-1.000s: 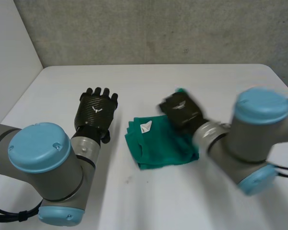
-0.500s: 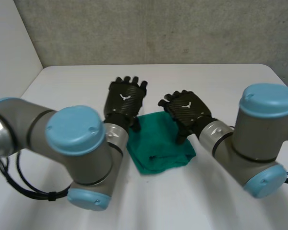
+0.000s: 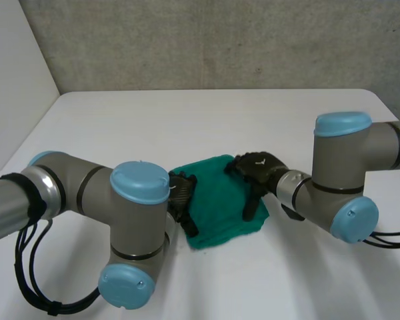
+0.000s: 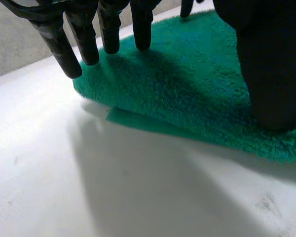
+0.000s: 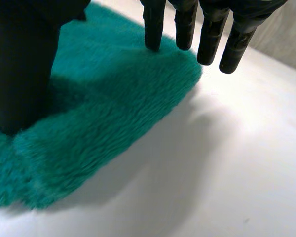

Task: Fold the towel.

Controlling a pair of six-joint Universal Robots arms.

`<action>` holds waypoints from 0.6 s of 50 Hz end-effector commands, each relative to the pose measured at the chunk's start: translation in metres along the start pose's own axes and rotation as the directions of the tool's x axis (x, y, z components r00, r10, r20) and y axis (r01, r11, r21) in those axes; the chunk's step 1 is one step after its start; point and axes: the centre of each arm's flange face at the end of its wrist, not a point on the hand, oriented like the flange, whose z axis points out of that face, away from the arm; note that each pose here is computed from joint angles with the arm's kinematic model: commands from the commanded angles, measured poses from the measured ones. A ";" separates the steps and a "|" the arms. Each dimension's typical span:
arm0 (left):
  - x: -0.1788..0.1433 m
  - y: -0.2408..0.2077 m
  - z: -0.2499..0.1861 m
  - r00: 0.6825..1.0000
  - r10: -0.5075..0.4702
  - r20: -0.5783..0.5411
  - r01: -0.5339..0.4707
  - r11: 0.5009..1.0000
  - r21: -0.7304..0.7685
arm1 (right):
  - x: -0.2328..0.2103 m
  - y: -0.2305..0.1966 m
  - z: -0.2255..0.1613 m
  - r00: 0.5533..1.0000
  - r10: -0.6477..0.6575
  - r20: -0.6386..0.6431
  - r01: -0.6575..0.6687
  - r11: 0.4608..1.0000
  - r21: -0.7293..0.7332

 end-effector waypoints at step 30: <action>-0.138 -0.181 -0.094 0.965 -0.240 0.110 0.178 0.900 0.398 | 0.096 -0.141 -0.132 0.822 0.209 -0.530 0.039 0.908 0.417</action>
